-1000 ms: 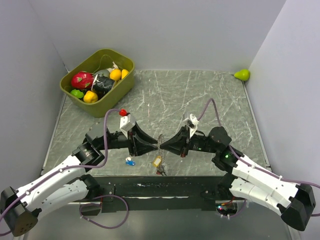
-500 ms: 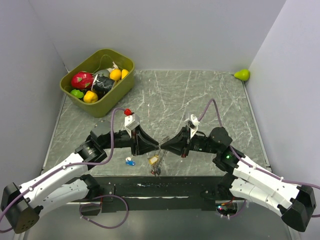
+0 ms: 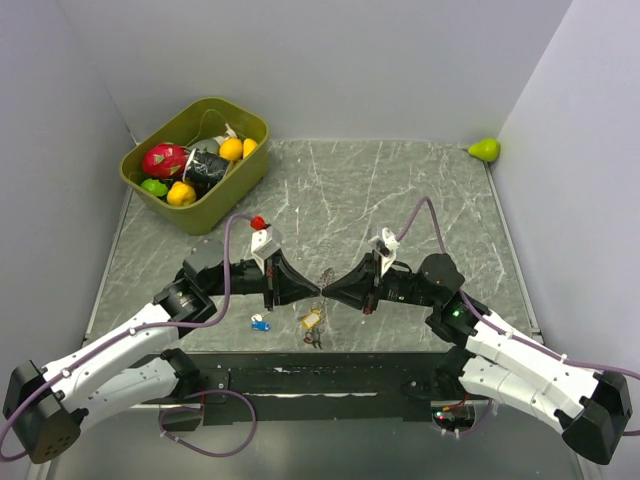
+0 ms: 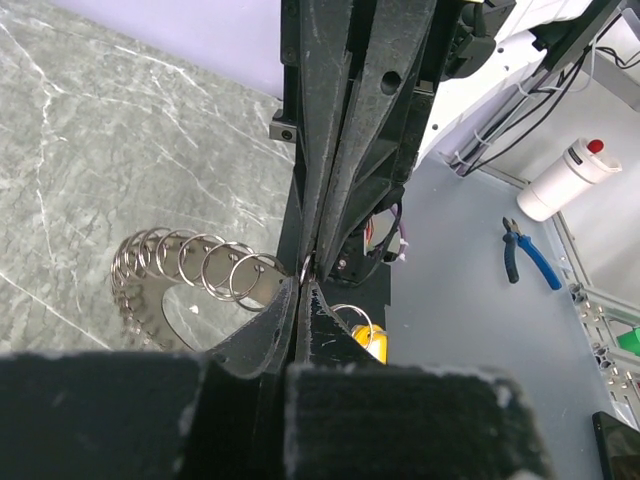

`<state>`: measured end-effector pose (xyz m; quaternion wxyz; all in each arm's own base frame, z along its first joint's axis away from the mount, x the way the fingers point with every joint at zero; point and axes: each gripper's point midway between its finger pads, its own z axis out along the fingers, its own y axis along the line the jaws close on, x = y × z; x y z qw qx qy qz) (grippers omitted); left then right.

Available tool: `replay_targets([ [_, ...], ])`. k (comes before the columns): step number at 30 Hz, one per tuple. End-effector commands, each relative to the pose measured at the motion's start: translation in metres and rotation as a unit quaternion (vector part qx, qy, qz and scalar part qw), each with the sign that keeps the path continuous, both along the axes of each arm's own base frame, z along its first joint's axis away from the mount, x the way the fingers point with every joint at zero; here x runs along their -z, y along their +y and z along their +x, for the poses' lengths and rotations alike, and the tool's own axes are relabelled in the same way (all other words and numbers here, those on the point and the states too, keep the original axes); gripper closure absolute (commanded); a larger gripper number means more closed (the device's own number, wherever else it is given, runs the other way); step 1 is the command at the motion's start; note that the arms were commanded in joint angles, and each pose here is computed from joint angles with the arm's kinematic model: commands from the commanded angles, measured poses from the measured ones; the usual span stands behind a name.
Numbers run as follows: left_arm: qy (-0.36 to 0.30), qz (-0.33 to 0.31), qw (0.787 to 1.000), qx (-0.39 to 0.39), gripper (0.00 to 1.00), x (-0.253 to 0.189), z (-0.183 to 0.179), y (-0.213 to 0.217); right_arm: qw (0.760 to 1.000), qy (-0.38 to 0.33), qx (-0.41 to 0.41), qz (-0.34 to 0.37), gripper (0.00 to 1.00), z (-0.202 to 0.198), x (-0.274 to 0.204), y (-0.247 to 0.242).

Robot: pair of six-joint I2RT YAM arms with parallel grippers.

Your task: Put the keys on the keyring

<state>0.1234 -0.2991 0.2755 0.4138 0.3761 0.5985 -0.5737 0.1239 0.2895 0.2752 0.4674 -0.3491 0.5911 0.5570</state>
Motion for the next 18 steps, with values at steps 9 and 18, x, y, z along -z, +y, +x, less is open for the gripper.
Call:
replay_targets([
  [9,-0.119,-0.075,0.989,-0.037,0.99,-0.031,-0.007,0.021,0.987,-0.070,0.098,0.103,0.02,0.010,-0.052,-0.033],
  [18,-0.204,-0.100,0.973,-0.037,0.99,-0.045,-0.026,0.033,0.986,-0.068,0.118,0.097,0.01,0.014,-0.045,-0.040],
])
